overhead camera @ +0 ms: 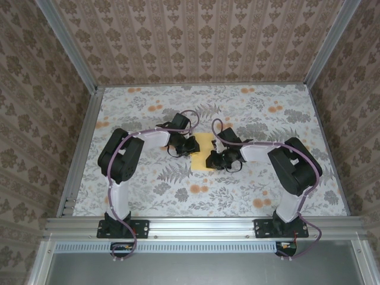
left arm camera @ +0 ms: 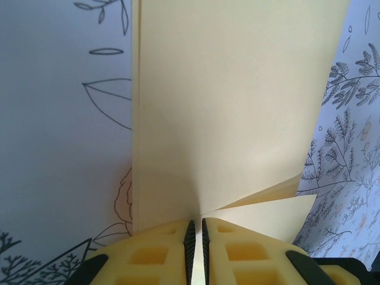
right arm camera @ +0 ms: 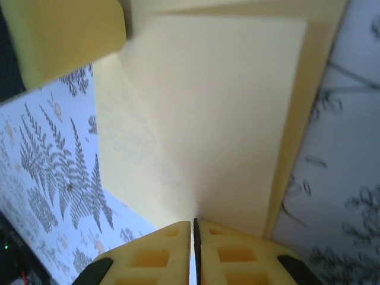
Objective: Fold a paper plane with a square sheet of paper (pick it up from the middle)
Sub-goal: Fold the triangle a second time at the center of the table.
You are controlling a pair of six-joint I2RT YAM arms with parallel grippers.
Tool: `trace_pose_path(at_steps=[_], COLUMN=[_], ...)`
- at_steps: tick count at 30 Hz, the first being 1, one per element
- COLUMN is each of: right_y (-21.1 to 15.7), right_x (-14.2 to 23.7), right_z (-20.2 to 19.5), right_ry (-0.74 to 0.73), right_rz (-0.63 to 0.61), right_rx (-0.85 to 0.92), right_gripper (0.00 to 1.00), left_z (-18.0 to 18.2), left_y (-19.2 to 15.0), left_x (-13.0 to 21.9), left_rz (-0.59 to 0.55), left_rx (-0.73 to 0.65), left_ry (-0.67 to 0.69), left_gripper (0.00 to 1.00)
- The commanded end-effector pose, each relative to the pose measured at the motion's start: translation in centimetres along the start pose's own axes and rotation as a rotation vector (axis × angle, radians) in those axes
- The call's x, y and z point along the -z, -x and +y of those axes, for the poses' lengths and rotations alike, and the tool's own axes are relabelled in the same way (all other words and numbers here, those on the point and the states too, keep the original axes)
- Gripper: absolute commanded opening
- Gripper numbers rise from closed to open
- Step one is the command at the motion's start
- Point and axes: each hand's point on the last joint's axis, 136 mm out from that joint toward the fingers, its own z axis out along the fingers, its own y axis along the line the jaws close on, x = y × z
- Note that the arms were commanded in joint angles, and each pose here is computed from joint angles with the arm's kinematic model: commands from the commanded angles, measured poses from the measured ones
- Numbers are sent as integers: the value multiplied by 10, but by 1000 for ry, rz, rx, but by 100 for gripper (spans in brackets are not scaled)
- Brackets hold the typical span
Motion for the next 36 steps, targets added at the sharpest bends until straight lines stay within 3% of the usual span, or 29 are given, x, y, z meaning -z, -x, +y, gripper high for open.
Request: trace_pose_path(at_steps=[1,9,17,36], right_y=[-9,-10,17,-9], right_x=[9,12,38,1], right_z=[5,-7,34,-33], right_ry=[44,43,143,-96], right_rz=[14,-2,-87,34], right_rx=[-19,-59,4,-91], right_gripper=[12,12,12,8], left_z=[38,39,35,11], left_y=[-12,-12,-12,-4], left_x=[-14,-15,-15,-7], left_rz=[51,53,51,26], left_rx=[34,29,24,-24], left_ry=[123,122,113,43], left_gripper=[16,15,15,16])
